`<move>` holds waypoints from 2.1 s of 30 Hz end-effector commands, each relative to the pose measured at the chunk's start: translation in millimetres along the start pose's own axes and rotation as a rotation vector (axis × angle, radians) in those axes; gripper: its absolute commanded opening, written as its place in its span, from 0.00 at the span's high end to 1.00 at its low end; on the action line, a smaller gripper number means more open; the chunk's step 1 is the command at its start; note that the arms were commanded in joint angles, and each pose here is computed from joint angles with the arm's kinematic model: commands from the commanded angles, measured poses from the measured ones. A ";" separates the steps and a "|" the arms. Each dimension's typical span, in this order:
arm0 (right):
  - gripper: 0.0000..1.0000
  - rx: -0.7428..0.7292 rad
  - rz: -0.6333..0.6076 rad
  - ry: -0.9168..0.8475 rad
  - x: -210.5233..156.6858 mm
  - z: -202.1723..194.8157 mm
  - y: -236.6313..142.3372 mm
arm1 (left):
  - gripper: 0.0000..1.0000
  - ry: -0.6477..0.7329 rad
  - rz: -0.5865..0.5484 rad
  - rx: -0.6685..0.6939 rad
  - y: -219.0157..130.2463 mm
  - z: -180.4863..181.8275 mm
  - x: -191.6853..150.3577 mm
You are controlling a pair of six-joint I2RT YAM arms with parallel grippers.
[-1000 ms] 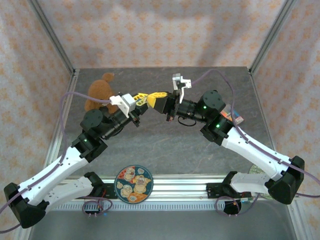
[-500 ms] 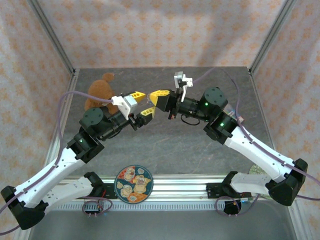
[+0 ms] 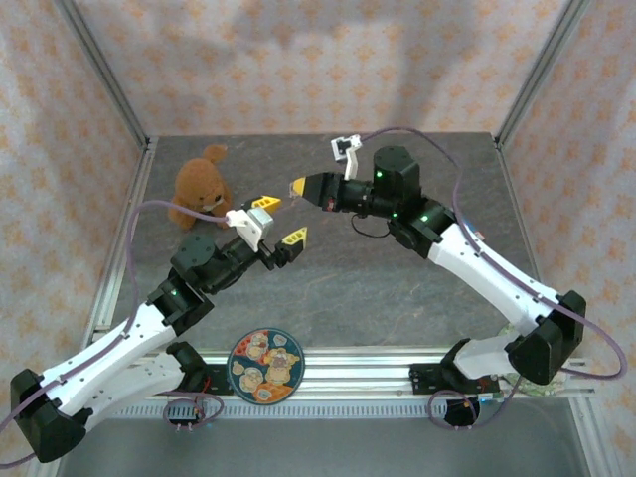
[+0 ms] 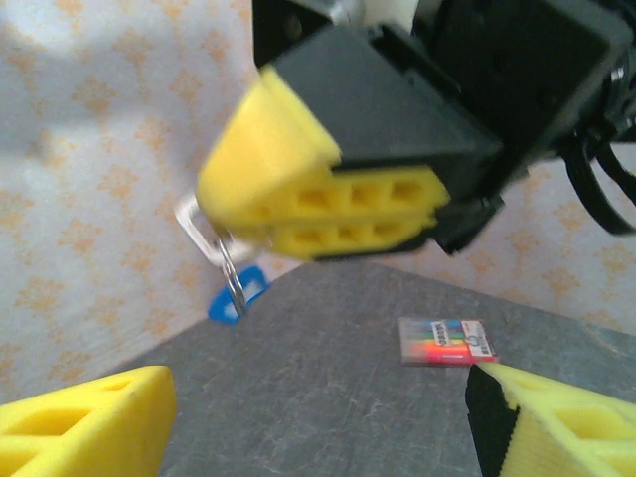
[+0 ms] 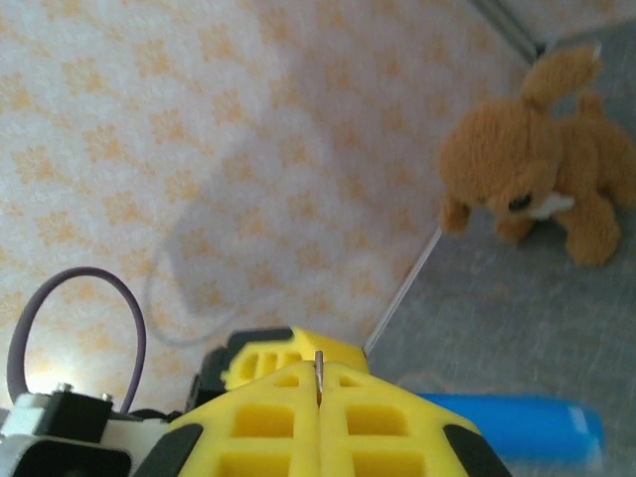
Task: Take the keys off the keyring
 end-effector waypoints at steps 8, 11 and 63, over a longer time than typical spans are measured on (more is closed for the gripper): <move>1.00 0.152 0.071 0.166 -11.7 18.2 0.0 | 0.20 0.034 -0.053 0.090 -0.1 11.4 1.4; 1.00 0.169 0.083 0.182 -14.2 20.3 0.1 | 0.19 0.048 -0.070 0.123 3.2 17.1 4.8; 1.00 0.242 0.084 0.154 -18.8 33.9 -5.7 | 1.00 0.137 -0.107 0.149 -3.9 31.8 46.4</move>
Point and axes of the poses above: each hand's point on the last joint's axis, 136 mm out from that joint toward the fingers, its own y axis out along the fingers, its own z axis along the line the jaws close on, x = y × z, the point moved 1 cm from there along -y, back along the fingers, and after that the axes turned 15 degrees about y, right-handed, at the moved point
